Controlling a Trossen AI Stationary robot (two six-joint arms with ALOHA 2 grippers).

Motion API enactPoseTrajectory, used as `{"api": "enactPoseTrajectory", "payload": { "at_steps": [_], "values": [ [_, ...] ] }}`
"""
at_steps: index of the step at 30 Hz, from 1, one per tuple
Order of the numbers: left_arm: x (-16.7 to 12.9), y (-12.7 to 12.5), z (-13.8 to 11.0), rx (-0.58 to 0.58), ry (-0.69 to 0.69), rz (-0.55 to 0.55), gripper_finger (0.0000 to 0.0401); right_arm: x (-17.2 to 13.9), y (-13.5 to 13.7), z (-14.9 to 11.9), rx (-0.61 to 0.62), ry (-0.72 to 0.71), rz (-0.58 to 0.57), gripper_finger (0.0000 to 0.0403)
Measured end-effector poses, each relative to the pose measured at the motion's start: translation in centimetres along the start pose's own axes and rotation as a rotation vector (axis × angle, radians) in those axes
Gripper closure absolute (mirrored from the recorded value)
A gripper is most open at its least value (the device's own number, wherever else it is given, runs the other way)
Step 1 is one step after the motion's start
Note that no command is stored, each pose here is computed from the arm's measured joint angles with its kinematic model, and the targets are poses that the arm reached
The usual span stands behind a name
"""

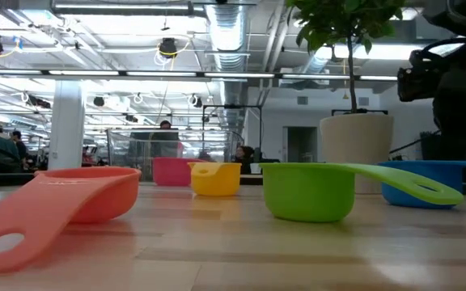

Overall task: Nest measuring cups in basket
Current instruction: Stack the blue measuring cup on top of the red measuring cup in the transparent bin

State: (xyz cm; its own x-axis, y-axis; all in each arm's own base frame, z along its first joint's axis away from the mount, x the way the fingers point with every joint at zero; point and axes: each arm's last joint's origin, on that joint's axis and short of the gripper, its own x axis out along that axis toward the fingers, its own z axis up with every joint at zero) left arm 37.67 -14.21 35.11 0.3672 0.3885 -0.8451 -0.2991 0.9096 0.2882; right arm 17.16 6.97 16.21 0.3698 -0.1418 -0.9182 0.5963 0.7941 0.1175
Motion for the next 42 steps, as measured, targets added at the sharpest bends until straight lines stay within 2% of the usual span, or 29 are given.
{"api": "enactPoseTrajectory", "payload": {
  "at_steps": [6,13,18,21,26,31,38,42],
  "values": [
    [-3.0,0.9,-0.7,-0.007,-0.102,0.023,0.0280,0.8,1.5,-0.4,0.007,0.047,-0.007,0.0349],
    [-5.5,2.1,-1.3,-0.060,-0.181,0.030,0.0280,1.2,4.4,1.5,0.025,-0.027,0.113,0.0349],
    [-5.6,1.7,-1.5,-0.064,-0.183,0.023,0.0280,1.7,5.5,3.3,0.008,-0.063,0.086,0.0349],
    [-5.1,1.3,-1.8,-0.074,-0.165,0.034,0.0280,1.5,5.6,3.7,-0.015,-0.024,0.056,0.0349],
    [-4.7,0.3,-2.7,-0.086,-0.138,0.027,0.0280,0.3,6.0,2.3,-0.086,0.087,0.088,0.0349],
    [-4.6,-0.5,-3.3,-0.090,-0.126,0.023,0.0280,-0.2,7.0,1.3,-0.116,0.085,0.159,0.0349],
    [-4.7,-0.4,-3.3,-0.102,-0.134,0.026,0.0280,2.0,8.0,0.4,-0.137,0.130,0.143,0.0349],
    [-4.7,-0.4,-3.3,-0.092,-0.135,0.027,0.0280,3.2,8.4,0.9,-0.122,0.114,0.157,0.0349]
  ]
}}
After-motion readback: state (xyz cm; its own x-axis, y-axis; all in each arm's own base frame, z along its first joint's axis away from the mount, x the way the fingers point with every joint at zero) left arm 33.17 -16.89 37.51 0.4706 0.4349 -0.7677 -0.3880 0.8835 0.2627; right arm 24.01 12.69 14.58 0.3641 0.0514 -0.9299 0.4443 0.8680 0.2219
